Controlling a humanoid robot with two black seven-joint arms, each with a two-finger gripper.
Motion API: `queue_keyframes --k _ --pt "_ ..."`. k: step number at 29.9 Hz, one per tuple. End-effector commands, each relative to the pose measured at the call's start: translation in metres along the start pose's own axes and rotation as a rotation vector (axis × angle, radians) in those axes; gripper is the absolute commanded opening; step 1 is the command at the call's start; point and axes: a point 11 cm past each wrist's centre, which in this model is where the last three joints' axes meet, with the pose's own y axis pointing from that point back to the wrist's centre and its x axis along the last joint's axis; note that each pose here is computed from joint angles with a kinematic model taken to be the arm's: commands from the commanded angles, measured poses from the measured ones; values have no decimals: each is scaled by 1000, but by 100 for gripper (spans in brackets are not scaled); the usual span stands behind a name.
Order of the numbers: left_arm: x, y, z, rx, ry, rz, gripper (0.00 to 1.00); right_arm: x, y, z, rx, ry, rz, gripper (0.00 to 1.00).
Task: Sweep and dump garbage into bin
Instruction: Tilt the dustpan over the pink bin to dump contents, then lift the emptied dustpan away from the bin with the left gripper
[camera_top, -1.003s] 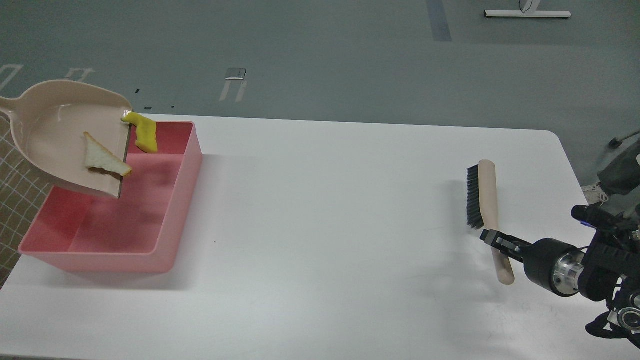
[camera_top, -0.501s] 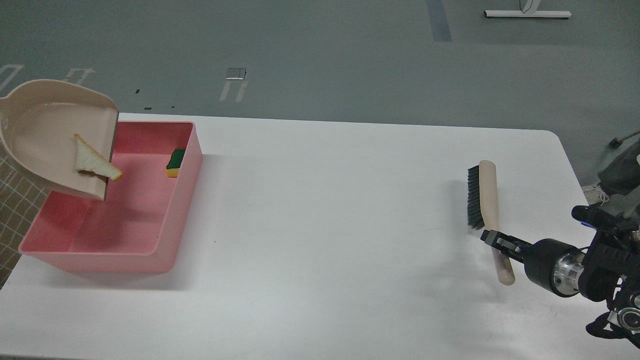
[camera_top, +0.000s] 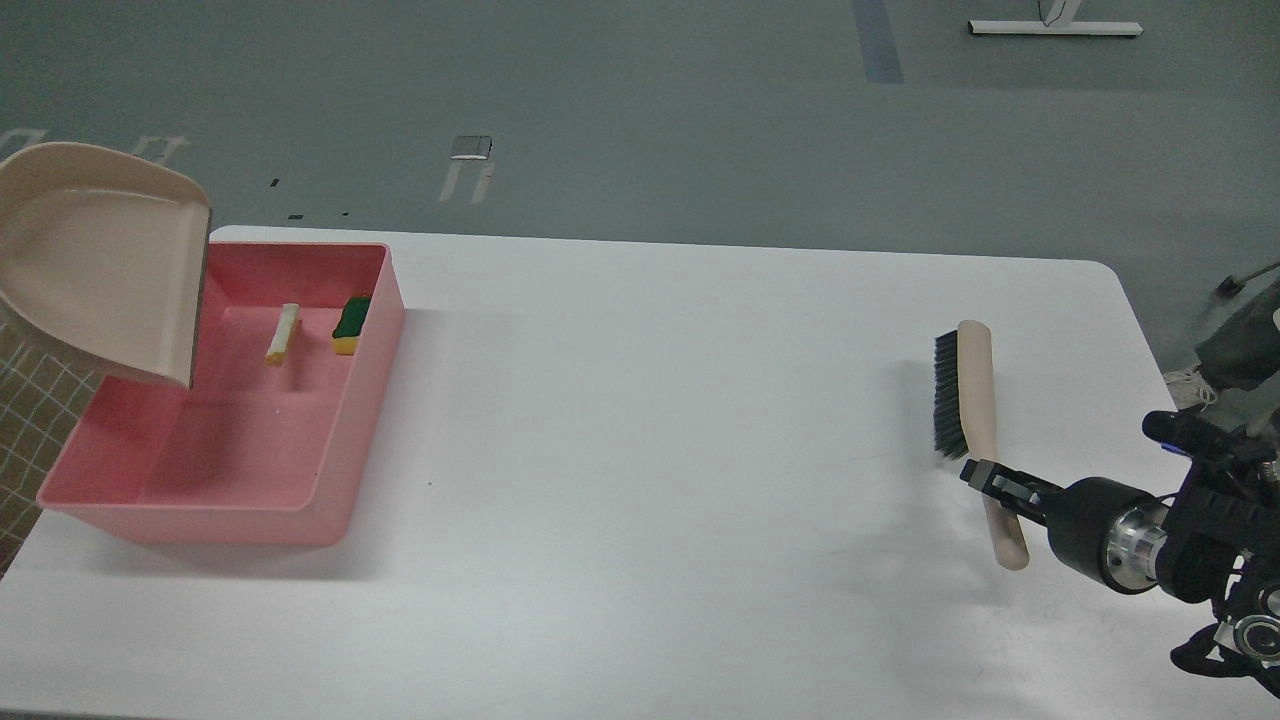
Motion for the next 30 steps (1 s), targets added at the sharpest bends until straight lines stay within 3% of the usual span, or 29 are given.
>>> queue_keyframes --k 1,16,30 --pt "5 0 2 -7 41 6 1 0 0 0 0 0 0 21" --pt "11 -9 26 -117 380 -38 0 1 0 0 -1 1 1 21" --pt "-31 -22 83 -275 396 -102 0 5 2 -6 17 3 12 21"
